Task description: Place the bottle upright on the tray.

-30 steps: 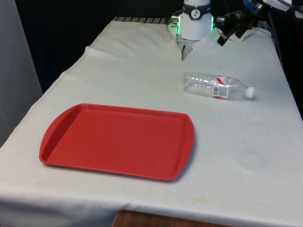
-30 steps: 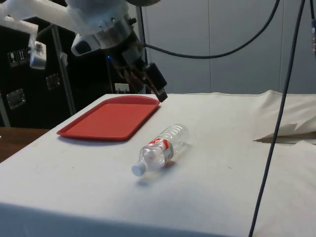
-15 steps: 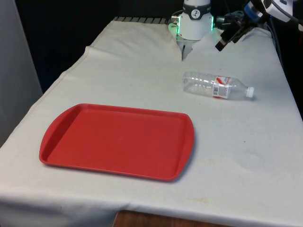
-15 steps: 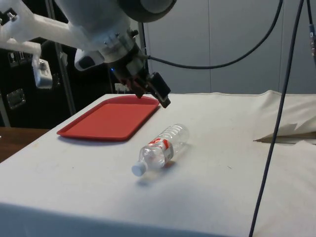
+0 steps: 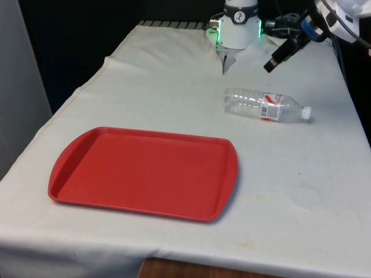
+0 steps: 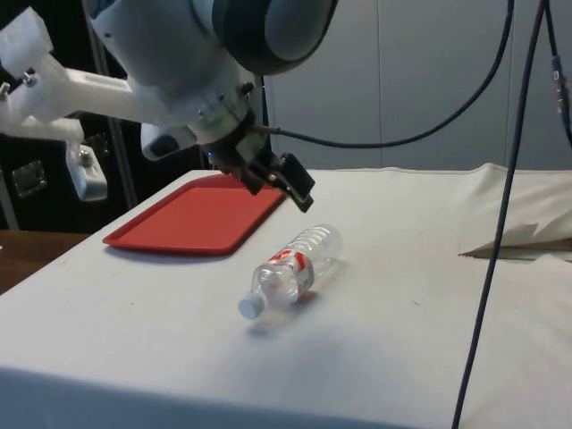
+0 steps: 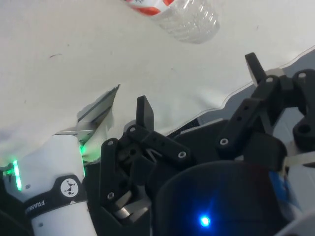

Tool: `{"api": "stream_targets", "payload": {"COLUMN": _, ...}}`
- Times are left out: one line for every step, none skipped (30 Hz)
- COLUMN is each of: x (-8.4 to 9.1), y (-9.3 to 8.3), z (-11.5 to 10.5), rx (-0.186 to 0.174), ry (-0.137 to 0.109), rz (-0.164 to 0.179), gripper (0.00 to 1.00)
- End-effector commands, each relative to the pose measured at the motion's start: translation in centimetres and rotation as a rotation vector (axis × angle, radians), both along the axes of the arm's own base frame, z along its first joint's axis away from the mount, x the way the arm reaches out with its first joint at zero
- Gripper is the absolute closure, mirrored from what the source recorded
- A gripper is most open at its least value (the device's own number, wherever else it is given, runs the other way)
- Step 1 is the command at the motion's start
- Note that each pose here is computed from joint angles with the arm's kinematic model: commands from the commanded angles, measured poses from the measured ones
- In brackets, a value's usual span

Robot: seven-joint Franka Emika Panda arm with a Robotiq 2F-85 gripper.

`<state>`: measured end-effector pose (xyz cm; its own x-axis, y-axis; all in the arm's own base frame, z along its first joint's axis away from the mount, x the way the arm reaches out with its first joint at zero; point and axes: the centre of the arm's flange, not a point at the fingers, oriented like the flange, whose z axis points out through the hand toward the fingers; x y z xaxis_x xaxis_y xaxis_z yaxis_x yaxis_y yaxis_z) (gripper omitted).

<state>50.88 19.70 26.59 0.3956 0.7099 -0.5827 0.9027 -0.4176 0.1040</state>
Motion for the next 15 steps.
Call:
{"api": "stream_targets", "payload": {"x": 0.0, "y": 0.2, "z": -0.4, "rx": -0.014, "ry": 0.005, "rz": 0.010, "gripper": 0.00}}
{"api": "stream_targets", "payload": {"x": 0.0, "y": 0.2, "z": -0.6, "rx": -0.016, "ry": 0.007, "rz": 0.015, "gripper": 0.00}}
{"api": "stream_targets", "payload": {"x": 0.0, "y": 0.3, "z": -0.8, "rx": -0.019, "ry": 0.010, "rz": 0.020, "gripper": 0.00}}
{"api": "stream_targets", "payload": {"x": -0.1, "y": 0.2, "z": -0.6, "rx": -0.009, "ry": 0.006, "rz": 0.014, "gripper": 0.00}}
{"api": "stream_targets", "payload": {"x": -0.1, "y": 0.3, "z": -1.0, "rx": -0.022, "ry": 0.012, "rz": 0.024, "gripper": 0.00}}
{"api": "stream_targets", "payload": {"x": -0.1, "y": 0.4, "z": -1.1, "rx": -0.025, "ry": 0.015, "rz": 0.028, "gripper": 0.00}}
{"api": "stream_targets", "payload": {"x": 0.0, "y": 0.4, "z": -1.3, "rx": -0.026, "ry": 0.017, "rz": 0.031, "gripper": 0.00}}
{"api": "stream_targets", "payload": {"x": 0.0, "y": 0.5, "z": -1.6, "rx": -0.029, "ry": 0.021, "rz": 0.035, "gripper": 0.00}}
{"api": "stream_targets", "payload": {"x": 0.1, "y": 0.6, "z": -2.0, "rx": -0.033, "ry": 0.026, "rz": 0.041, "gripper": 0.00}}
{"api": "stream_targets", "payload": {"x": 0.2, "y": 0.6, "z": -2.2, "rx": -0.034, "ry": 0.029, "rz": 0.045, "gripper": 0.00}}
{"api": "stream_targets", "payload": {"x": 0.2, "y": 0.7, "z": -2.6, "rx": -0.036, "ry": 0.035, "rz": 0.048, "gripper": 0.00}}
{"api": "stream_targets", "payload": {"x": 0.3, "y": 0.8, "z": -2.8, "rx": -0.037, "ry": 0.038, "rz": 0.050, "gripper": 0.00}}
{"api": "stream_targets", "payload": {"x": 0.2, "y": 0.7, "z": -2.6, "rx": -0.029, "ry": 0.030, "rz": 0.047, "gripper": 0.00}}
{"api": "stream_targets", "payload": {"x": 0.4, "y": 0.9, "z": -3.0, "rx": -0.038, "ry": 0.042, "rz": 0.053, "gripper": 0.00}}
{"api": "stream_targets", "payload": {"x": 0.6, "y": 1.0, "z": -3.4, "rx": -0.041, "ry": 0.050, "rz": 0.058, "gripper": 0.00}}
